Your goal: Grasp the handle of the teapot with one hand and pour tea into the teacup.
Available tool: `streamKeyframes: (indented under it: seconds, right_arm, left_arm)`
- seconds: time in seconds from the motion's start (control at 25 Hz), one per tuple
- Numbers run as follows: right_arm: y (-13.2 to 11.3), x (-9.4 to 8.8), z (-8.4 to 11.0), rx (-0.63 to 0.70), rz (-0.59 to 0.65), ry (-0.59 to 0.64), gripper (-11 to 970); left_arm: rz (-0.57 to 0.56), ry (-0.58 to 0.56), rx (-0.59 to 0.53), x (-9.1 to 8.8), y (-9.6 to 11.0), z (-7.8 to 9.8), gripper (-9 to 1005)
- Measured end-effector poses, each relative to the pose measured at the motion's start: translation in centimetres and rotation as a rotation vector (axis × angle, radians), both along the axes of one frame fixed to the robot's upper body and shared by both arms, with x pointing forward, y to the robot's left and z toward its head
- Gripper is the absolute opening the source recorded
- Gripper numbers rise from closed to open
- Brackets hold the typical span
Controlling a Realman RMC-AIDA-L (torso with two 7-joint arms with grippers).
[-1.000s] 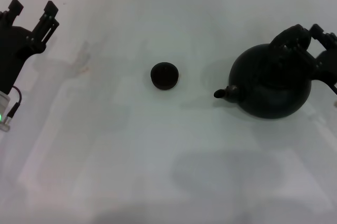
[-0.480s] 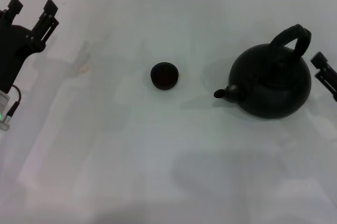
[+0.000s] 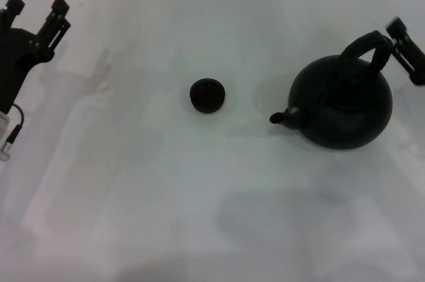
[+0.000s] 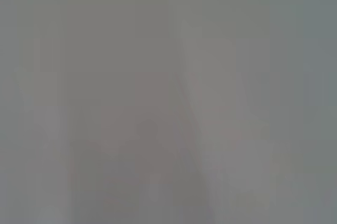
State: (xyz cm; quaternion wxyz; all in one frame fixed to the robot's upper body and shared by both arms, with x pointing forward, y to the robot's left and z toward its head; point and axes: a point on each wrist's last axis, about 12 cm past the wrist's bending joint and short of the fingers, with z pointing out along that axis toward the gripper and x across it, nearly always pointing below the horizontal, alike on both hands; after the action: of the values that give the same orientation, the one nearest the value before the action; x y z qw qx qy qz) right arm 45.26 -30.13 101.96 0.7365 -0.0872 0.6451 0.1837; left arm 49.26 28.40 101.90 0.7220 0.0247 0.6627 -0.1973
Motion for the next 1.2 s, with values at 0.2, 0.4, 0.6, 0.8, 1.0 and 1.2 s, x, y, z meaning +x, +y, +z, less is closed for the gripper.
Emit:
streamKeyframes:
  seconds: [0.2,0.4,0.6,0.8,1.0,1.2]
  right_arm:
    - [1.1,1.2,0.6,-0.027,-0.021,-0.041,882]
    - [1.0,1.8,0.3,-0.016,-0.056,-0.003,881]
    - [0.2,2.1,0.0,-0.005,-0.135,0.029,880]
    - [-0.3,2.0,-0.1,-0.062,-0.178,0.019,878]
    - [-0.2,2.1,-0.1,-0.065,-0.178,0.018,876]
    - [-0.2,2.1,-0.1,-0.068,-0.173,0.02,876]
  left_arm:
    - [0.009,0.001,-0.004,-0.1,0.1,0.0,862]
    - [0.009,-0.001,-0.001,0.0,0.0,0.0,862]
    - [0.057,-0.009,-0.009,0.1,0.3,0.0,861]
    - [0.067,-0.005,-0.013,-0.1,0.4,-0.1,861]
    - [0.057,-0.001,-0.005,-0.2,0.3,-0.1,861]
    - [0.062,0.006,-0.004,-0.2,0.4,-0.2,861]
